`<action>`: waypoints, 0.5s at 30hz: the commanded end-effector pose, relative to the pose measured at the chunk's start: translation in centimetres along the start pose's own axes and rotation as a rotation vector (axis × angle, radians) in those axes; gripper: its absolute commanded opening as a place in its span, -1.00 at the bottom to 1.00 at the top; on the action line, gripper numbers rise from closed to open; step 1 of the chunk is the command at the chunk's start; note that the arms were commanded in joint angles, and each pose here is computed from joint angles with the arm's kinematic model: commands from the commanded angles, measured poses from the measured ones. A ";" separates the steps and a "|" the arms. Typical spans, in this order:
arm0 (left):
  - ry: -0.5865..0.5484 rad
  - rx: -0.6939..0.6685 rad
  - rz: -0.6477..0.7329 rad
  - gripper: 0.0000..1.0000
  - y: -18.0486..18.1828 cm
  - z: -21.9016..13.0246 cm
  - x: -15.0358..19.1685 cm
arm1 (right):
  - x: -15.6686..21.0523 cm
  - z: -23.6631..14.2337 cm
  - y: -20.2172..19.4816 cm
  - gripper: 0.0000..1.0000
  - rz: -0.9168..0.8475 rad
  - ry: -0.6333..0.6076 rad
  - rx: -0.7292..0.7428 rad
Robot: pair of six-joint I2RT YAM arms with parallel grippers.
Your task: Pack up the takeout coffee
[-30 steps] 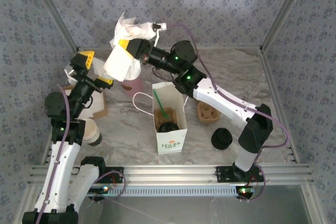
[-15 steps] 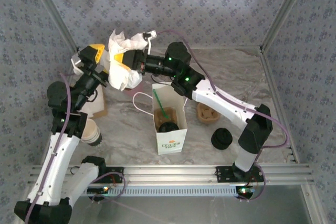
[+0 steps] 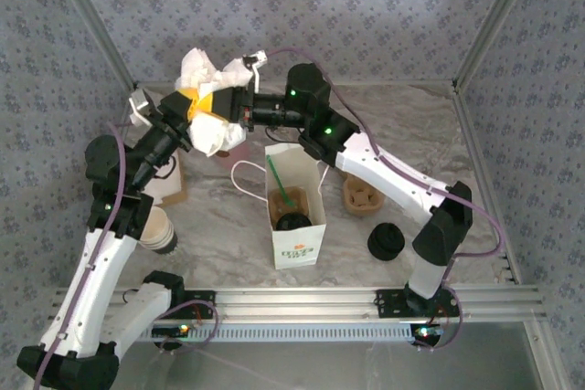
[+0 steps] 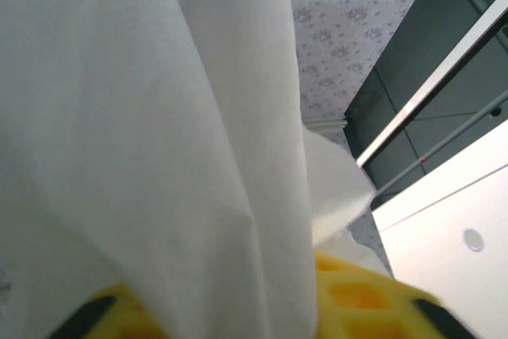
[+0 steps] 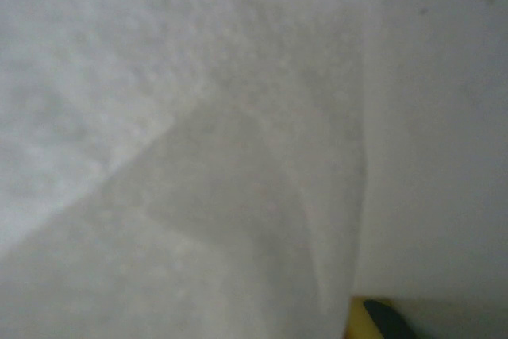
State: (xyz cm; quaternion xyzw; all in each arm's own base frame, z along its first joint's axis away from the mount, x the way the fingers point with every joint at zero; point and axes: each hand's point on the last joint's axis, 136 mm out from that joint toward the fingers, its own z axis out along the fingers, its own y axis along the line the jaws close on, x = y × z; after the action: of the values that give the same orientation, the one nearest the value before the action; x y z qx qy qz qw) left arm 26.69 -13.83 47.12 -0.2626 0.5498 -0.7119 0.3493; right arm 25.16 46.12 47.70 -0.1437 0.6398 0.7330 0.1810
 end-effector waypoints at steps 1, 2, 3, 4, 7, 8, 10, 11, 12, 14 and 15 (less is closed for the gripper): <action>0.055 0.034 0.035 -0.78 -2.2 -0.4 1.5 | 1.6 0.5 -0.1 -0.88 -0.010 0.071 0.004; 0.052 0.027 0.041 -0.87 -2.2 -0.5 1.5 | 1.6 0.4 -0.3 -0.72 -0.011 0.070 0.012; 0.049 0.019 0.049 -0.93 -2.1 -0.5 1.4 | 1.6 0.2 -0.2 -0.62 -0.015 0.070 0.017; 0.046 0.012 0.058 -0.99 -2.1 -0.6 1.5 | 1.6 0.1 -0.1 -0.48 -0.020 0.069 0.023; 0.042 -0.014 0.083 -1.00 -2.1 -0.8 1.5 | 1.5 -0.6 0.1 -0.18 -0.039 0.061 0.044; 0.041 -0.018 0.092 -1.00 -2.3 -0.9 1.5 | 1.4 -0.8 0.0 -0.08 -0.044 0.056 0.053; 0.038 -0.036 0.111 -1.00 -2.3 -1.0 1.6 | 1.3 -1.6 0.0 0.17 -0.056 0.049 0.074; 0.039 -0.040 0.120 -1.00 -2.4 -1.1 1.6 | 1.1 -2.0 0.0 0.26 -0.061 0.043 0.086; 0.036 -0.051 0.136 -1.00 -2.5 -1.2 1.6 | 1.0 -2.6 0.2 0.35 -0.072 0.033 0.097; 0.041 -0.084 0.166 -1.00 -2.6 -1.4 1.8 | 0.8 -4.0 -0.1 0.55 -0.089 0.015 0.142; 0.044 -0.104 0.184 -1.00 -2.6 -1.4 1.8 | 0.6 -4.8 -0.1 0.66 -0.105 0.004 0.169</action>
State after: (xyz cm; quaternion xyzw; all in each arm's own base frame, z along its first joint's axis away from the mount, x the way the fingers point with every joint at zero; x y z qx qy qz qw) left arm 25.92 -14.66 45.60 -0.2491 0.6242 -0.6537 0.3479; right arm 23.23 43.80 48.28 -0.1764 0.6544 0.7069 0.2026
